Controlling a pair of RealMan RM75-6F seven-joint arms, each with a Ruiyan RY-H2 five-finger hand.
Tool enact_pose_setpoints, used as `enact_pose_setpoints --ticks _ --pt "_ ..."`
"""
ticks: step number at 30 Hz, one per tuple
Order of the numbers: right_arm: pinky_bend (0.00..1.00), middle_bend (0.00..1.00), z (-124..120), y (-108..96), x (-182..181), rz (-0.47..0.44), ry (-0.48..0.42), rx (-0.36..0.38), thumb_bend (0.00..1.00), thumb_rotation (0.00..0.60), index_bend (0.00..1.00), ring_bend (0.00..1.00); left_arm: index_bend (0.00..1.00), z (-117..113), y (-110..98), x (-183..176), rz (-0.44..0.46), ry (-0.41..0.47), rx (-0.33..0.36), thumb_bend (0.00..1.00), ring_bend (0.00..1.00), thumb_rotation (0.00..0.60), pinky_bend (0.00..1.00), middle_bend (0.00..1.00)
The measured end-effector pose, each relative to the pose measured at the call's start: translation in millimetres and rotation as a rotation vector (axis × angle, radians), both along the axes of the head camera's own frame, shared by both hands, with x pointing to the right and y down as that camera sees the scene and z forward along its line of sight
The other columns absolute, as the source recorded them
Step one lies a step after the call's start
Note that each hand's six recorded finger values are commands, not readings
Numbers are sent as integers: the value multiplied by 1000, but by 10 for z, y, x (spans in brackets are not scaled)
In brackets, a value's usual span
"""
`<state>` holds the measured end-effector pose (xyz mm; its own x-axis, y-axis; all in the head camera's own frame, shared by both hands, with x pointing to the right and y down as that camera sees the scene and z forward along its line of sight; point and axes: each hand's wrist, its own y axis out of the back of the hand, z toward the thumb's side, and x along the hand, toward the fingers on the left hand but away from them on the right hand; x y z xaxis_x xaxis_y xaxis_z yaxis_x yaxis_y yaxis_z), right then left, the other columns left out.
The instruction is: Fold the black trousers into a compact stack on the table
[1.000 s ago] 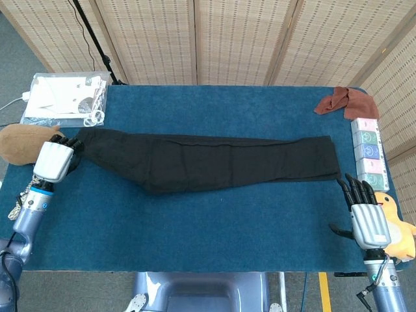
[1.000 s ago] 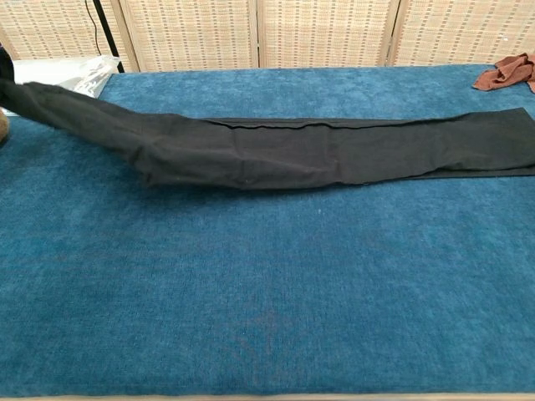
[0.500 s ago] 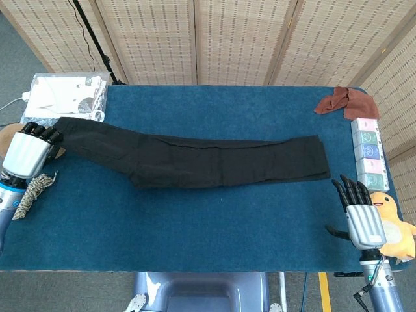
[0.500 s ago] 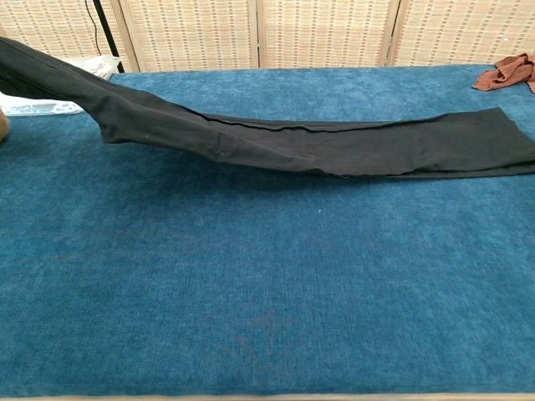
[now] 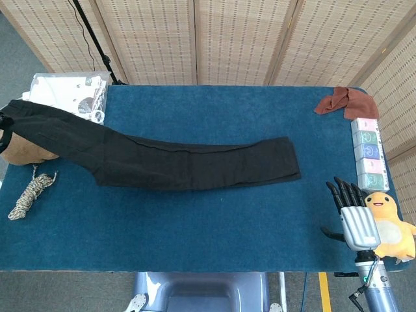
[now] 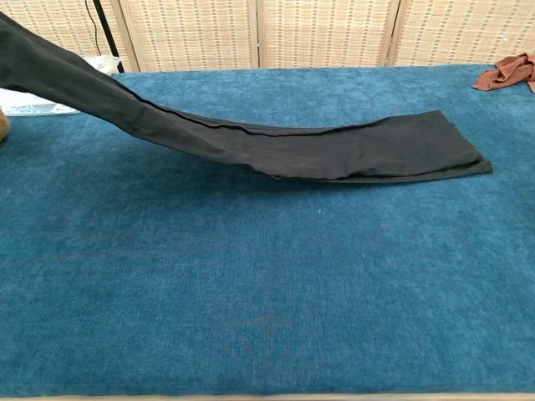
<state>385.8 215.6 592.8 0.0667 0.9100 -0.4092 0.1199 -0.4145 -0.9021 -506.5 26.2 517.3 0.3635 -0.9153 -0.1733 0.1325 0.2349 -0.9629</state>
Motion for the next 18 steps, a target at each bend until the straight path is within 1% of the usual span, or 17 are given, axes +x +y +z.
enact_pose_setpoints --ticks 5,8,14,18 --pt "0 0 -5 13 -17 -2 0 0 31 600 0 0 615 -282 -52 -164 -30 43 64 629 555 600 436 558" --pt "0 0 2 18 -21 -3 1 -3 31 600 0 0 615 -393 -57 -257 -48 38 83 629 556 600 436 558" --pt "0 0 16 18 -38 -7 1 -6 30 600 0 0 616 -498 -96 -398 -94 45 95 630 556 600 436 558" --pt "0 0 20 24 -41 -8 4 -8 31 600 0 0 616 -536 -160 -476 -123 50 84 639 556 600 436 558"
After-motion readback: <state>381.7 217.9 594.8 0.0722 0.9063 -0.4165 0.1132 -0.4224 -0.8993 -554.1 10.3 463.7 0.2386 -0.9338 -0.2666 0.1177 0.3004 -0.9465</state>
